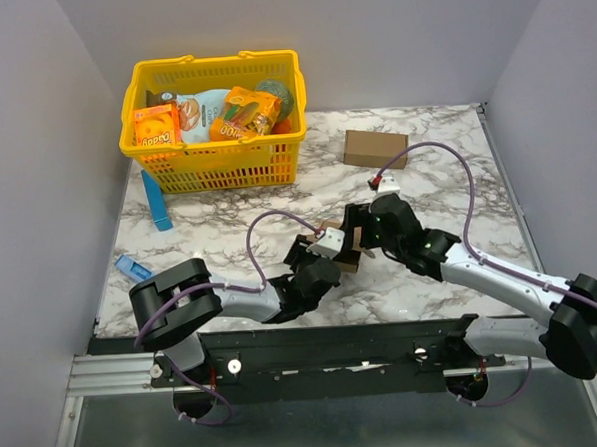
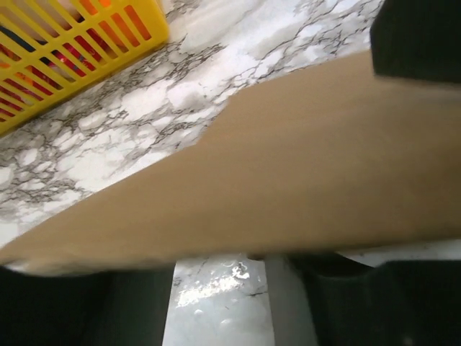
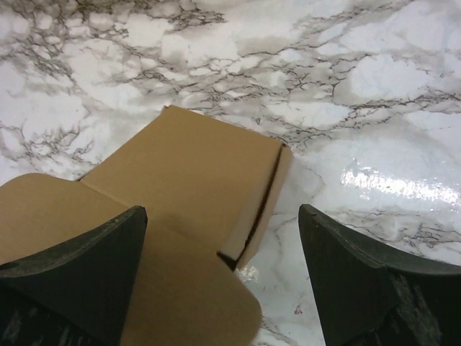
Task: Fold the paper box
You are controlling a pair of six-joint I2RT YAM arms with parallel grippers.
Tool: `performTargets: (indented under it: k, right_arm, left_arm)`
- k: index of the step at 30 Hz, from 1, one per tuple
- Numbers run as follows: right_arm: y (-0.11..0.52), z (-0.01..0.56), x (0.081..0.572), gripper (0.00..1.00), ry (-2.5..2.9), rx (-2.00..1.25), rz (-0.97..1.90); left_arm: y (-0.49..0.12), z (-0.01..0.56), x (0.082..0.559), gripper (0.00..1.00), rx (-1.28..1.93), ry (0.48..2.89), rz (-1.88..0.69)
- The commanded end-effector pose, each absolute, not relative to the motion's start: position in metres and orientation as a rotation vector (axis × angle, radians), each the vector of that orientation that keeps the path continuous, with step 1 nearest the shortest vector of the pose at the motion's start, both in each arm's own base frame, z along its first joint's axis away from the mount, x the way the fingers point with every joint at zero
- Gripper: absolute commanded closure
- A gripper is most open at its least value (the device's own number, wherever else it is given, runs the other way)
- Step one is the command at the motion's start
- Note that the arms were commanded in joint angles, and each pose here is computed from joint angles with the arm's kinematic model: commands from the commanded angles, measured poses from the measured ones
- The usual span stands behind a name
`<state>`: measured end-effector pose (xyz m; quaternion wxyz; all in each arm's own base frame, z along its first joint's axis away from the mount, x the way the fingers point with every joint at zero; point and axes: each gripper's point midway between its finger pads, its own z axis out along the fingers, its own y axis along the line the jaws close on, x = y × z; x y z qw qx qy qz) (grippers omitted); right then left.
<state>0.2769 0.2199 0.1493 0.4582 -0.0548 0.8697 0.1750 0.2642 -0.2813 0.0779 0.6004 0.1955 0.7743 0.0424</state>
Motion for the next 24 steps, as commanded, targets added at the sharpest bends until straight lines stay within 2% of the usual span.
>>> performTargets:
  k: [1,8,18,24]
  right_arm:
    - [0.219,0.123,0.276,0.06,2.186,-0.162,0.386]
    - [0.218,0.103,0.281,0.07,2.224,-0.164,0.334]
    - [0.213,0.087,0.283,0.07,2.222,-0.119,0.307]
    - [0.208,0.076,0.281,0.1,2.201,-0.096,0.307]
  left_arm:
    - [-0.284,0.082,0.256,0.24,0.527,1.805,0.056]
    - [-0.28,0.09,0.244,0.03,0.583,1.814,-0.02]
    - [-0.272,0.089,0.217,0.01,0.684,1.87,-0.163]
    - [-0.278,0.102,0.181,0.01,0.777,1.904,-0.415]
